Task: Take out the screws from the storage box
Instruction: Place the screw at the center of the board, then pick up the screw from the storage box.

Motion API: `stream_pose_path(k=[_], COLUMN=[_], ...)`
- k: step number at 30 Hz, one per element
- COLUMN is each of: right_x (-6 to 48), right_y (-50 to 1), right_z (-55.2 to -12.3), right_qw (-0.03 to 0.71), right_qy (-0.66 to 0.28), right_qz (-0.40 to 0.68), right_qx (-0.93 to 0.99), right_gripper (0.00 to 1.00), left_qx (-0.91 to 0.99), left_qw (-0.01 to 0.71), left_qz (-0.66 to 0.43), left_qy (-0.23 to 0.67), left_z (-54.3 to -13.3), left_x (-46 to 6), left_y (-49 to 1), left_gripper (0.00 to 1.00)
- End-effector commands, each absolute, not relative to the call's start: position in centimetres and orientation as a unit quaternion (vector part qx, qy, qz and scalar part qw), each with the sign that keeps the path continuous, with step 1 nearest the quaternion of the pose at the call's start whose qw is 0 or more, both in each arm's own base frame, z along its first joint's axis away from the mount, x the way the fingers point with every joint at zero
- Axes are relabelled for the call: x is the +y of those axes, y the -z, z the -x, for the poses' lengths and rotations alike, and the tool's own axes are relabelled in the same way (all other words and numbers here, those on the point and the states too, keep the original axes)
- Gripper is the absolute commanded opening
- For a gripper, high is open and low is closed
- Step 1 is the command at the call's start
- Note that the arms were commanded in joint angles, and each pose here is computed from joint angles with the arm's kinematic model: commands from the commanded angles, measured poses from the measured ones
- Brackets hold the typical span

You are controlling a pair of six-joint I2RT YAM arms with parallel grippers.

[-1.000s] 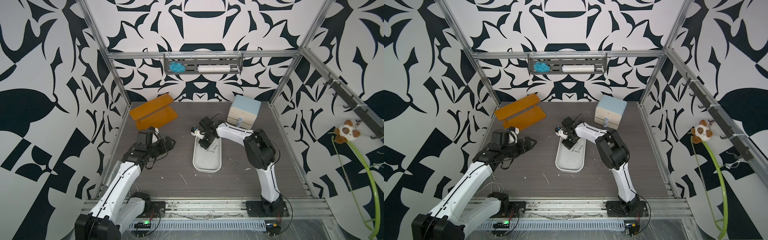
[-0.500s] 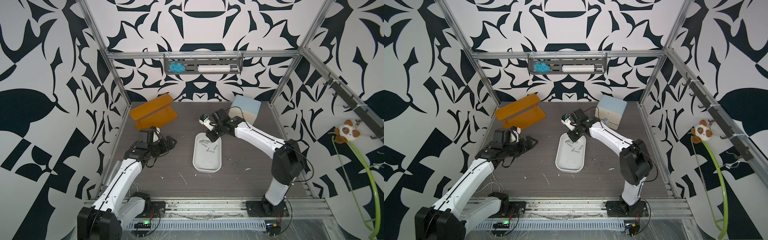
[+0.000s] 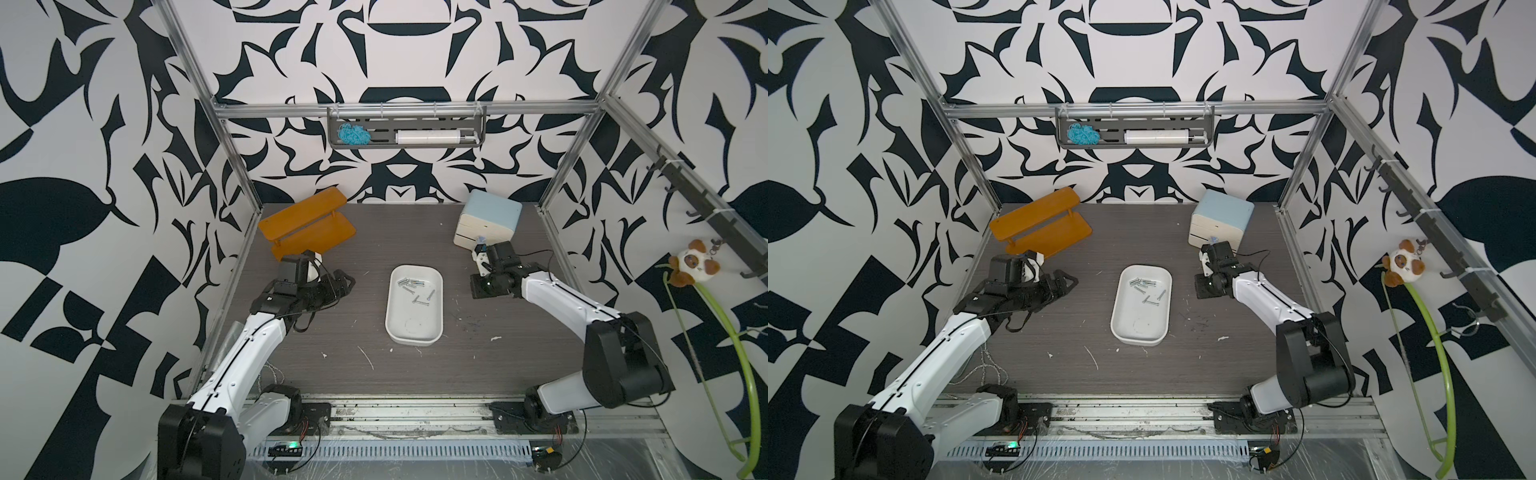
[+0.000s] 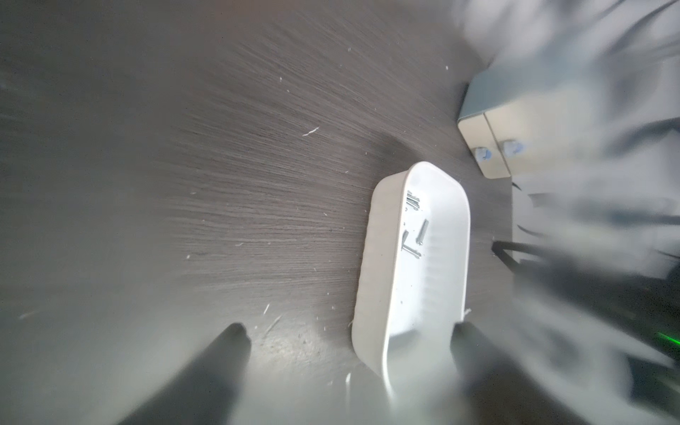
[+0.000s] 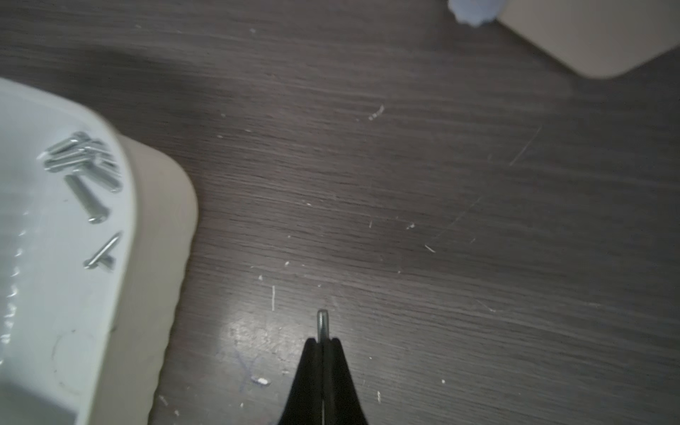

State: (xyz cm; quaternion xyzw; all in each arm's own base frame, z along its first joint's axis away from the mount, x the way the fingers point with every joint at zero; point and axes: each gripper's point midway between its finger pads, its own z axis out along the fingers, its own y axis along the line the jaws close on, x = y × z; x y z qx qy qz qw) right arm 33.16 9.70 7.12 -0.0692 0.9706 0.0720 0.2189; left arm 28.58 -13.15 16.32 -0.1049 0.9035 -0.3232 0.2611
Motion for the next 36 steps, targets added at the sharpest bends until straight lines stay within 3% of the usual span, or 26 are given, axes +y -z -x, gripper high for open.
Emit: stream_pose_path(k=[1,7,11,16,18,20,25,31,36], right_x=[8.5,6.0,5.2,5.0,5.4,6.4,11.8,22.1,25.4], right_y=[-7.2,-3.2,-2.1,-2.2,-3.5,-6.2,-13.1,-13.9,-12.9], right_z=[-34.6,-33.9,-33.8,-34.1,-34.4,-35.2,-35.6,-31.2,-31.2], right_qw=[0.247,0.197,0.193,0.187,0.197,0.229,0.296,0.268,0.237], right_qy=[-0.078,-0.036,-0.014,-0.006,-0.015,-0.028,-0.037,-0.041,-0.078], right_qz=[0.008,-0.011,-0.010,-0.006,0.007,0.032,0.206,0.483,0.520], right_qx=[0.966,0.980,0.981,0.982,0.980,0.972,0.932,0.832,0.817], right_gripper=[0.01,0.02,0.10,0.30,0.53,0.59,0.58,0.50,0.44], left_qx=[0.901,0.900,0.900,0.901,0.901,0.901,0.900,0.900,0.900], left_qw=[0.271,0.273,0.271,0.270,0.271,0.270,0.269,0.270,0.270], left_qz=[0.083,0.087,0.088,0.090,0.091,0.092,0.096,0.099,0.099], left_qy=[0.329,0.328,0.330,0.327,0.327,0.327,0.328,0.327,0.327], left_z=[-29.1,-29.2,-29.2,-29.2,-29.3,-29.3,-29.3,-29.3,-29.2], left_x=[-13.5,-13.4,-13.4,-13.3,-13.3,-13.3,-13.4,-13.3,-13.2], left_y=[-17.9,-17.9,-17.8,-17.7,-17.7,-17.6,-17.2,-17.0,-17.0], left_gripper=[0.93,0.93,0.93,0.93,0.93,0.93,0.93,0.93,0.93])
